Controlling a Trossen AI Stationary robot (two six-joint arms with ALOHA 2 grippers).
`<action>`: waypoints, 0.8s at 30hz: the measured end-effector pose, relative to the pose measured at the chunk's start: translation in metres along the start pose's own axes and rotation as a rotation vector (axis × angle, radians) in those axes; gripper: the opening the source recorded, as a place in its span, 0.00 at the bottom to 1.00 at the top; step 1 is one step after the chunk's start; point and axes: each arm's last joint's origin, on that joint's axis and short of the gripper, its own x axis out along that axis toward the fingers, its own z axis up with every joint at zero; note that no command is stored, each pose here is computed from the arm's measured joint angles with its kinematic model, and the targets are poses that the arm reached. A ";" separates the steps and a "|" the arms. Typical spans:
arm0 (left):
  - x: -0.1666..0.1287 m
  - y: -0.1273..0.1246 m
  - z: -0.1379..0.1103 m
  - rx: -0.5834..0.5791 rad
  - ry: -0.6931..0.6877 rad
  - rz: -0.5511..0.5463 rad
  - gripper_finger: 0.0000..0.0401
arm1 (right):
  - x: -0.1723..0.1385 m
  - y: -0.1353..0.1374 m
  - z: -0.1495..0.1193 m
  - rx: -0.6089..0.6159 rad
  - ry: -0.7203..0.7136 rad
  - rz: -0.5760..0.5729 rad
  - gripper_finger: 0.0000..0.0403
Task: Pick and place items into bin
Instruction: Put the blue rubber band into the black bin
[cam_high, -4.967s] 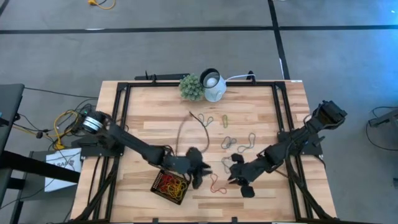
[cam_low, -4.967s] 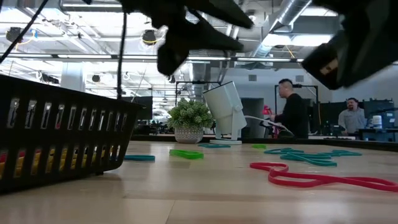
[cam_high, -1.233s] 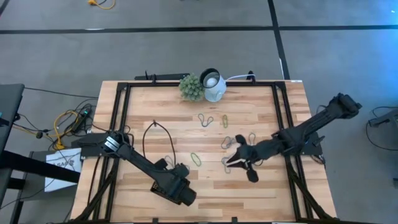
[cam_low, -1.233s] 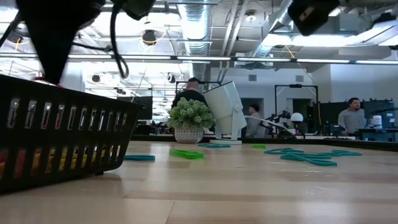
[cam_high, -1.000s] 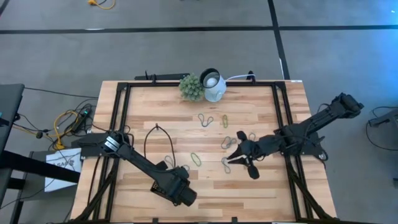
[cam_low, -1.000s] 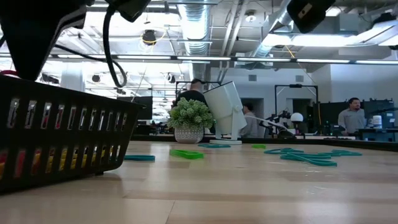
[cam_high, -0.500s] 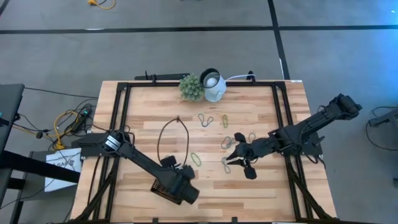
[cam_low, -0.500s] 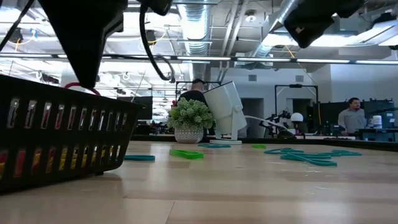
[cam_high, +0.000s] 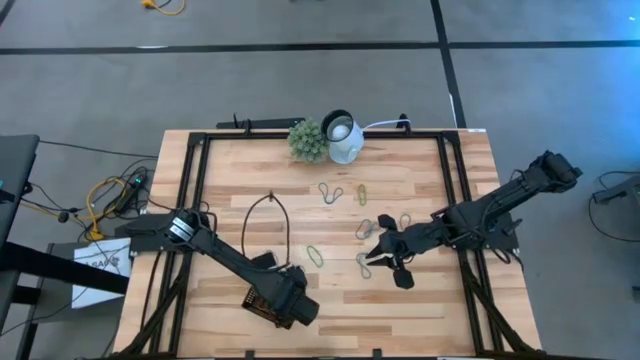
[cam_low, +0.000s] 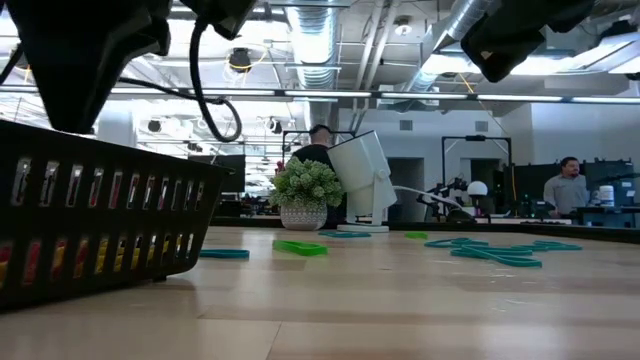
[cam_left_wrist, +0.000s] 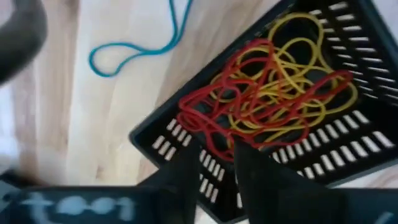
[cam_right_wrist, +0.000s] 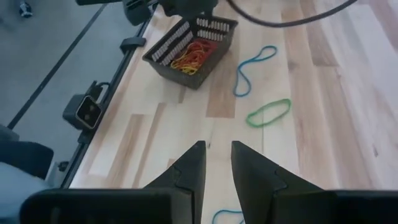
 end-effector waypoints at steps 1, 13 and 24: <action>0.000 -0.001 0.000 -0.006 0.001 -0.008 0.25 | 0.000 0.000 -0.001 -0.001 0.006 0.002 0.18; -0.057 0.010 0.028 0.119 -0.391 0.041 0.40 | -0.054 -0.013 0.026 -0.173 -0.056 0.069 0.18; -0.151 0.090 0.056 0.163 -0.796 0.415 0.40 | -0.092 -0.047 -0.004 -0.024 0.203 -0.091 0.27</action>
